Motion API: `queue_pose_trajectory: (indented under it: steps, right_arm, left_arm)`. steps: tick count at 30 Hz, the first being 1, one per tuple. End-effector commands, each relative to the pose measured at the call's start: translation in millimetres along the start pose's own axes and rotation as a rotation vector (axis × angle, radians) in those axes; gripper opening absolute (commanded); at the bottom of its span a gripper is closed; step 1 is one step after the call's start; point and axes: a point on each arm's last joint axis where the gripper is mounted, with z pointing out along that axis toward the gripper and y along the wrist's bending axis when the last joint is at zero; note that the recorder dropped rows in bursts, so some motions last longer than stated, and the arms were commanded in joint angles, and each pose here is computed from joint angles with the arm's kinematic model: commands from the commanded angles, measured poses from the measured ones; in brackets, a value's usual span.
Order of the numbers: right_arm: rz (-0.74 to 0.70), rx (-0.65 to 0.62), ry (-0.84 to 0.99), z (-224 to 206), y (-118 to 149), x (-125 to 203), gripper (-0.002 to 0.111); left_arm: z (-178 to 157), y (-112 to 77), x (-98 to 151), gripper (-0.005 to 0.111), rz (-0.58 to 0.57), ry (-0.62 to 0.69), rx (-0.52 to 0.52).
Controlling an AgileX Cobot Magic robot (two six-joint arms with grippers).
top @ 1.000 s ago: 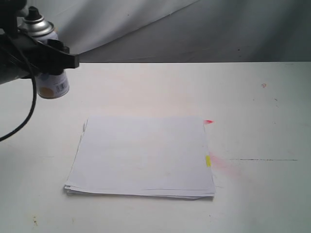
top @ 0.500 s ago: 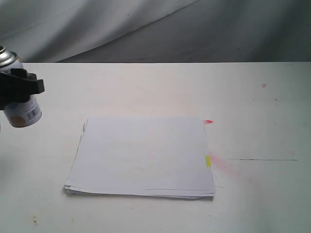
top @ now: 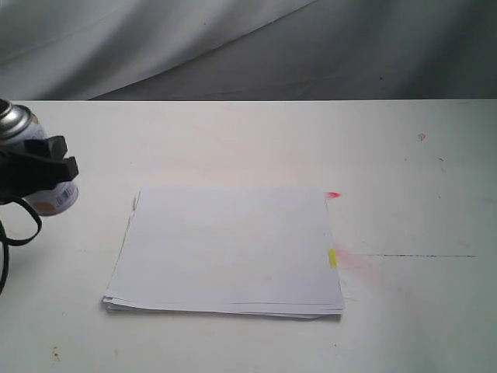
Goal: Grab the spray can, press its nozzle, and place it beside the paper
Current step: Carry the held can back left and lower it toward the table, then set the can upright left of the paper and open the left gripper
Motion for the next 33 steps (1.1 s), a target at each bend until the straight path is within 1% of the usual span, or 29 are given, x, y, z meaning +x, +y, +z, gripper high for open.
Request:
queue_pose_trajectory:
  steps: [1, 8, 14, 20, 24, 33]
  right_arm:
    - [0.003, 0.013, -0.014, -1.0, -1.1, -0.3, 0.0]
    - [0.003, 0.013, -0.014, -1.0, -1.1, -0.3, 0.0]
    - [-0.004, 0.013, -0.014, -1.0, -1.1, -0.3, 0.0]
    - [-0.004, 0.013, -0.014, -1.0, -1.1, -0.3, 0.0]
    - [-0.016, 0.017, -0.021, -1.1, -1.4, -1.0, 0.0]
    - [-0.02, 0.02, -0.027, -1.1, -1.7, -1.5, 0.0]
  left_arm:
    - [13.9, -3.8, 8.8, 0.0, 0.055, -0.026, 0.031]
    - [37.4, -11.0, 31.6, 0.0, 0.116, -0.047, 0.098]
    - [53.1, -9.8, 52.7, 0.0, 0.066, -0.043, 0.09]
    - [58.0, -9.4, 61.2, 0.0, 0.075, -0.038, 0.089]
    - [60.4, -12.5, 68.8, 0.0, 0.108, -0.011, 0.127]
    - [62.2, -9.5, 72.2, 0.0, 0.09, 0.0, 0.097]
